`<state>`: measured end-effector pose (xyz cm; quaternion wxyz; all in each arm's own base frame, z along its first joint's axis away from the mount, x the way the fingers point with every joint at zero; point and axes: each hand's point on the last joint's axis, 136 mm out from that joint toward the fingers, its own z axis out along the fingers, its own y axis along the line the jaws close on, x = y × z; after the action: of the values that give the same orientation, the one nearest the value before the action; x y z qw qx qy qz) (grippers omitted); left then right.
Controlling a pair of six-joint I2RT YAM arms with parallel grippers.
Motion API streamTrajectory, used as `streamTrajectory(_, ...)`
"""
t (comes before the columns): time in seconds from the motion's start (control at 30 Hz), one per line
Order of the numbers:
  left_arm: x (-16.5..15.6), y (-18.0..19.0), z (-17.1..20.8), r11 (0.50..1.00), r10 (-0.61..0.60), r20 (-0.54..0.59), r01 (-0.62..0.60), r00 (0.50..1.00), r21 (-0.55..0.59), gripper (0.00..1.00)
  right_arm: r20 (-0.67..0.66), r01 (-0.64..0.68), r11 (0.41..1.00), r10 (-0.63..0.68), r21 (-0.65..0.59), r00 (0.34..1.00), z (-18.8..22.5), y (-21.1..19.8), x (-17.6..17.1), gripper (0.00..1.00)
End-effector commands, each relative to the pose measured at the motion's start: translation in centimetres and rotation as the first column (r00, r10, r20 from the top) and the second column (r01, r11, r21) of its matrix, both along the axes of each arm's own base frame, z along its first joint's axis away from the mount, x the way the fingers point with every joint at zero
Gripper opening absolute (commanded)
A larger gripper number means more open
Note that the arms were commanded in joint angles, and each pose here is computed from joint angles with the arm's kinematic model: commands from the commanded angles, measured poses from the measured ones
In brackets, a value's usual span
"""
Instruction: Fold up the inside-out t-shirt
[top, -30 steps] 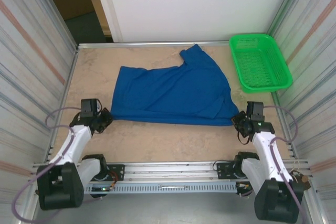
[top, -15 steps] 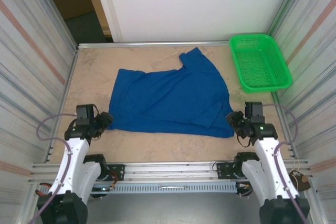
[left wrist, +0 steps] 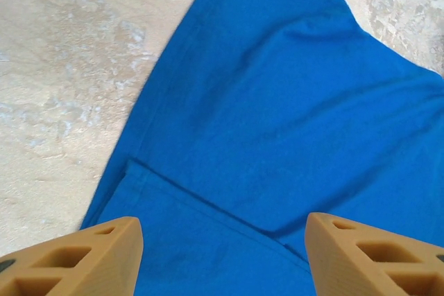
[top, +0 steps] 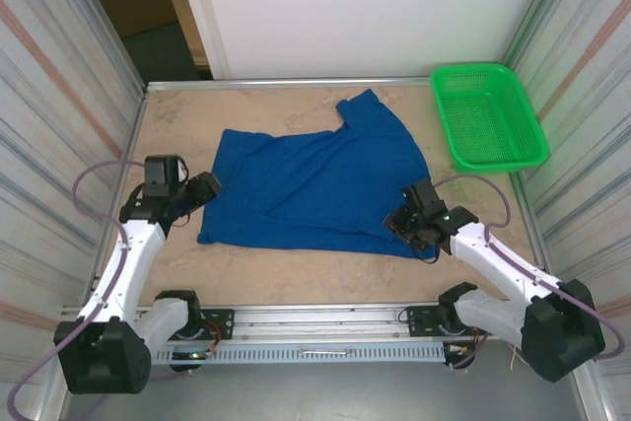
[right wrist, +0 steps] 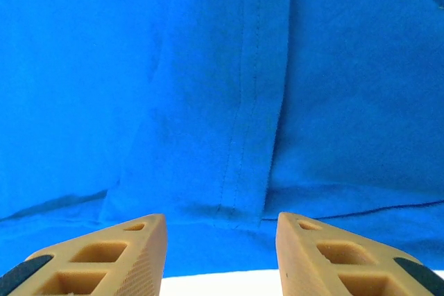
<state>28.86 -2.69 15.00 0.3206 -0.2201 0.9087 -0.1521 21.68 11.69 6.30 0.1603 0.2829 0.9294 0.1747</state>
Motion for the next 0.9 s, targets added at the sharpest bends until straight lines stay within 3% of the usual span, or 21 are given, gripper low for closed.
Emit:
streamTrajectory(0.0, 0.9, -0.6, 1.1, 0.999, -0.038, 0.037, 0.039, 0.999, -0.004, 0.64, -0.010, 0.059, 0.998, -0.059, -0.025, 0.998, -1.3, -0.5, 0.1, 0.44)
streamTrajectory(0.3, 1.0, -0.9, 1.0, 0.999, -0.037, 0.045, 0.038, 0.998, -0.020, 0.64, -0.043, 0.035, 0.998, -0.037, -0.046, 0.998, -2.7, 0.8, 1.0, 0.32)
streamTrajectory(0.4, 1.1, -0.9, 1.0, 0.999, -0.034, 0.053, 0.036, 0.998, -0.025, 0.64, -0.052, 0.019, 0.999, -0.022, -0.050, 0.998, -2.9, 1.3, 1.3, 0.21)
streamTrajectory(0.5, 1.2, -0.9, 1.0, 0.999, -0.029, 0.057, 0.031, 0.998, -0.030, 0.64, -0.047, 0.009, 0.999, -0.011, -0.045, 0.999, -2.7, 1.7, 1.7, 0.00)
streamTrajectory(0.73, 1.5, -1.1, 1.6, 0.998, -0.035, 0.074, 0.038, 0.997, -0.041, 0.64, 0.028, -0.018, 0.999, 0.019, -0.033, 0.999, 0.8, 2.9, 4.7, 0.00)
streamTrajectory(0.87, 1.5, -1.3, 1.1, 0.998, -0.041, 0.065, 0.044, 0.997, -0.047, 0.64, 0.046, -0.026, 1.000, 0.025, 0.007, 0.999, 1.4, 4.4, 8.2, 0.00)
